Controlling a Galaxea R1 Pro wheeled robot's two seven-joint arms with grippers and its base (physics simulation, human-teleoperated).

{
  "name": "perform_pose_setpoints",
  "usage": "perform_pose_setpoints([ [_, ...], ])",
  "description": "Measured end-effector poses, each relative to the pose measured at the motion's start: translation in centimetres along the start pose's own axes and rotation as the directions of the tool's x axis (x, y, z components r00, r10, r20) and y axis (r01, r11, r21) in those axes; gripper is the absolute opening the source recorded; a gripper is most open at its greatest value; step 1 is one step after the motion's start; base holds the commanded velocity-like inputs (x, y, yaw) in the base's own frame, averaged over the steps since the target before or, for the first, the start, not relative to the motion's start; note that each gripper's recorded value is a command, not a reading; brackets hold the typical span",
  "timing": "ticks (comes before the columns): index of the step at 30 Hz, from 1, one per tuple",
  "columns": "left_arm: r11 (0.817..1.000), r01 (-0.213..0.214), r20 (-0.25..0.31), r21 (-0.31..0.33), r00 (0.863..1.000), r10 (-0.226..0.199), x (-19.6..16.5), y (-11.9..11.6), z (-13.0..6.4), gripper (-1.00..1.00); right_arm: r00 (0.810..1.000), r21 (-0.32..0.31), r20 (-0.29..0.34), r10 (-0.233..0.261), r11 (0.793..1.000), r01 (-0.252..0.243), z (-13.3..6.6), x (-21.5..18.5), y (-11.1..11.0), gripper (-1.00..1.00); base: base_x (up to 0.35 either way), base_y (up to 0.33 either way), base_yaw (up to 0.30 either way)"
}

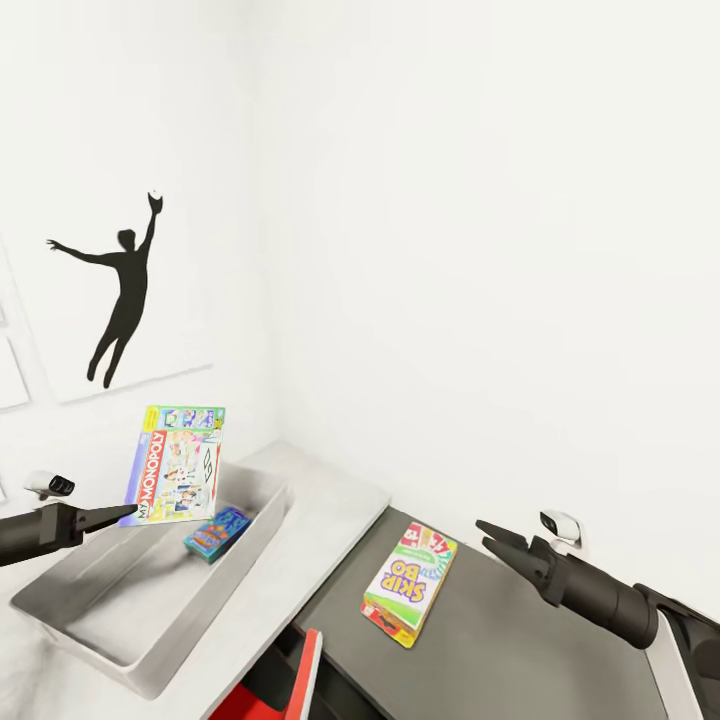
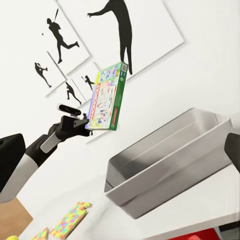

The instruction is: Put all the toys in the child's room - the three board games (two on the bed and one on the table), the two jigsaw puzzles on the table, and the tennis ball on the table - inside the toy box on the table in the child's room.

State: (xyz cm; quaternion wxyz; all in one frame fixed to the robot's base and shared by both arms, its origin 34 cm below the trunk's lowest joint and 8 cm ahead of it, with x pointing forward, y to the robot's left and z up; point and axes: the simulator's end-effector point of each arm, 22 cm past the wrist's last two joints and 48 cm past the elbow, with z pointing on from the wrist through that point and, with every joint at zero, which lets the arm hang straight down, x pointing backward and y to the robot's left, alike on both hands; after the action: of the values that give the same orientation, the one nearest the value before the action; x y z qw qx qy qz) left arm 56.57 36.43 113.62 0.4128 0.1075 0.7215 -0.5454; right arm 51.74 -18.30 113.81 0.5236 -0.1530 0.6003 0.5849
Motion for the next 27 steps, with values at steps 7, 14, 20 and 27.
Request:
perform_pose_setpoints([
  [7,1.0,0.0,0.0,0.0,1.0,0.0,0.0,0.0,0.0,-1.0,1.0,0.002,0.002,-0.001,1.0,0.001,-0.1,-0.1,-0.1,1.0,0.008,-0.017,0.0],
  [14,1.0,0.002,-0.004,-0.003,1.0,-0.002,0.1,0.1,0.0,-1.0,1.0,0.003,0.003,-0.002,1.0,0.002,-0.1,-0.1,-0.1,1.0,0.0,-0.001,0.0],
  [20,1.0,0.001,0.0,-0.017,1.0,-0.001,-0.3,0.4,-0.3,-1.0,1.0,0.004,0.003,-0.007,1.0,0.007,-0.1,-0.1,-0.1,1.0,0.0,0.0,0.0],
  [27,0.984,-0.097,-0.054,-0.15,0.995,0.089,-3.8,1.1,-2.0,-1.0,1.0,0.004,0.005,-0.002,1.0,0.002,-0.1,0.0,-0.2,1.0,0.0,0.0,0.0],
])
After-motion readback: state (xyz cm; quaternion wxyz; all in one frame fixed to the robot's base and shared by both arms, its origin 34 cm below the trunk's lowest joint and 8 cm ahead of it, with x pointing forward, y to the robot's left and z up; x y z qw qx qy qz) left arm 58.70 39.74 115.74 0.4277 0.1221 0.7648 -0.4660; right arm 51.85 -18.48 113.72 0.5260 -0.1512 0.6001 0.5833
